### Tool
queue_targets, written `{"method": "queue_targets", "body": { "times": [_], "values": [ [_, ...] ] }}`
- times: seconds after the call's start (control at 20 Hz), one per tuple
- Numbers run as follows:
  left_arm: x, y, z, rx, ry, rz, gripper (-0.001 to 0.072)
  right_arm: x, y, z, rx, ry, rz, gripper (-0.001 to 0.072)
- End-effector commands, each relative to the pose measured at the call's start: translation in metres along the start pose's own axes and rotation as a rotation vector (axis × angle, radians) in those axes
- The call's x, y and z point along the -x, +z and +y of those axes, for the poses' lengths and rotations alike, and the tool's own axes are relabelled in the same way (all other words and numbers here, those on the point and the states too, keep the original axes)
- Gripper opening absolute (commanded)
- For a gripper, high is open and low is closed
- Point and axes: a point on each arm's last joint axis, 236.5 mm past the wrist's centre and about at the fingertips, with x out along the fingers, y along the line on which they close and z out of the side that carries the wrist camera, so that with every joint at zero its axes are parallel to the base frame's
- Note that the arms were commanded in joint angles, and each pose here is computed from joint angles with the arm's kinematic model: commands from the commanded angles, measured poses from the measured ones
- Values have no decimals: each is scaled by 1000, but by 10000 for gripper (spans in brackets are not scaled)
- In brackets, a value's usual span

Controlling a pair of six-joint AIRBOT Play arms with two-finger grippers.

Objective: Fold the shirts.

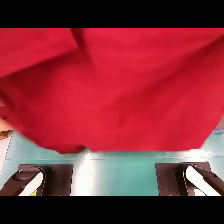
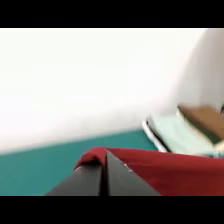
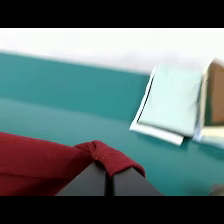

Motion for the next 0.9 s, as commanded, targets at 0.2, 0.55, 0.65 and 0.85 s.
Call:
{"method": "queue_targets", "body": {
  "times": [0.2,0.55,0.65,0.85],
  "values": [
    [-169,-305,52,342,-49,773,21,-187,-213,-52,-126,4,719,20],
    [-248,-436,97,448,41,867,20,-299,-280,-87,-294,33,767,20],
    [-259,-417,101,433,45,809,21,-312,-255,-90,-313,63,703,20],
    [-240,-409,83,425,-20,910,21,-293,-248,-108,-262,25,735,19]
  ]
}}
